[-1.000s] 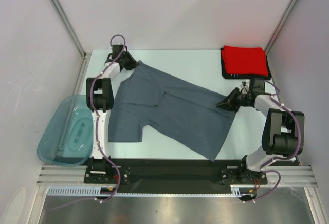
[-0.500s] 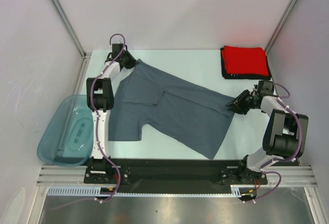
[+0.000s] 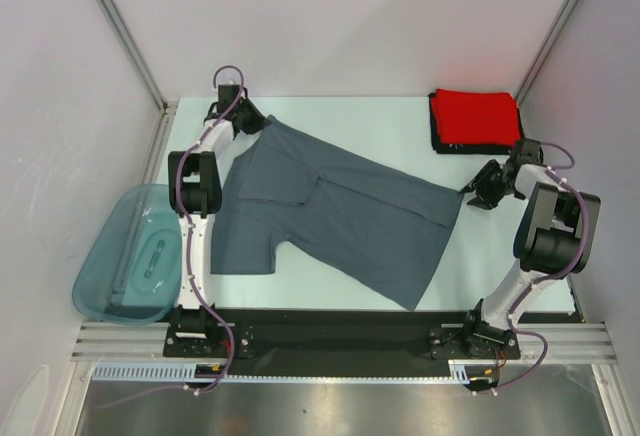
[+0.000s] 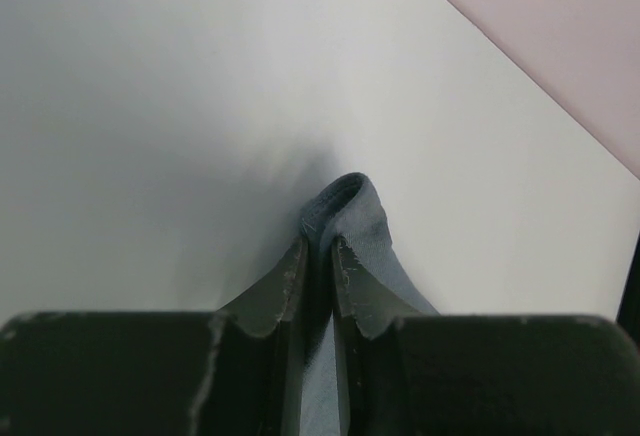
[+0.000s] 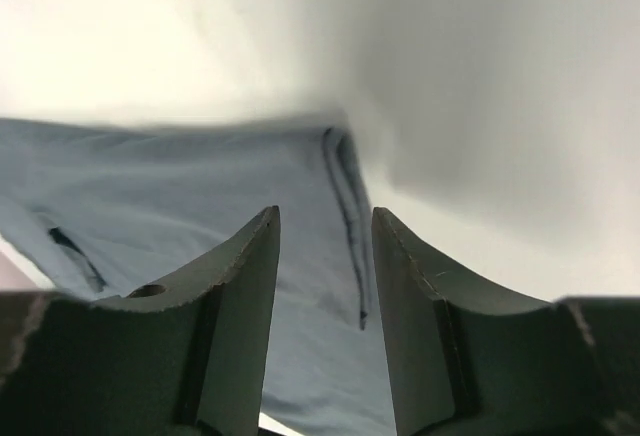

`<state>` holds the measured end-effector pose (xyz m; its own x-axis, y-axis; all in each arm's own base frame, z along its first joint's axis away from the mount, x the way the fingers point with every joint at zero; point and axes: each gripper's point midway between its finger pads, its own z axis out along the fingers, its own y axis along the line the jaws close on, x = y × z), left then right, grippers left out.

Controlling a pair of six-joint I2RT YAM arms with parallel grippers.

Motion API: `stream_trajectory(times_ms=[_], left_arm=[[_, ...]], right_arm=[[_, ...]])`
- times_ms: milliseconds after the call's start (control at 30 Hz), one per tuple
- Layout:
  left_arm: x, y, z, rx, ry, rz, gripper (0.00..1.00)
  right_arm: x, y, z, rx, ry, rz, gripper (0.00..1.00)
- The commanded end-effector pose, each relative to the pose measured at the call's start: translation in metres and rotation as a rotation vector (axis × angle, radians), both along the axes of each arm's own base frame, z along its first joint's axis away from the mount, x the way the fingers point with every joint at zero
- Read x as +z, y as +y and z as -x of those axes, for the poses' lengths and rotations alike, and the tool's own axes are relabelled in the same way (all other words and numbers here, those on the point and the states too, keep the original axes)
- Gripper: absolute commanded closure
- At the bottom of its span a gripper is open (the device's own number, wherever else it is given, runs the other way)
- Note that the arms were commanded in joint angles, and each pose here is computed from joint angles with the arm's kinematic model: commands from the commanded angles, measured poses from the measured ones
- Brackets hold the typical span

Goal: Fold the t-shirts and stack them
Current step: Fold the tshirt

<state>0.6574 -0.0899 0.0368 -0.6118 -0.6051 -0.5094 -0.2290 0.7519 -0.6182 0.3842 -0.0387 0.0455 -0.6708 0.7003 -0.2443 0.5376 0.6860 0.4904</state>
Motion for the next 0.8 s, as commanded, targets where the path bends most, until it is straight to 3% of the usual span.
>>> stream_trajectory(times_ms=[0,233,467,633,767], left_arm=[[0.021,0.011,-0.013,0.021,-0.070,-0.018,0.83],[0.022,0.012,-0.010,0.031,-0.066,-0.015,0.83],[0.019,0.012,-0.008,0.055,-0.059,0.021,0.85],[0.015,0.012,-0.009,0.083,-0.060,0.051,0.88],[0.016,0.013,-0.015,0.135,-0.061,0.090,0.91]], right_arm=[[-0.001,-0.009,-0.009,0.015,-0.004,0.052,0.53],[-0.016,-0.009,-0.012,0.057,0.014,0.082,0.55],[-0.032,-0.009,-0.018,0.084,0.033,0.085,0.69],[-0.046,-0.008,-0.022,0.065,0.067,0.090,0.95],[-0.050,-0.024,-0.022,-0.014,0.084,0.125,1.00]])
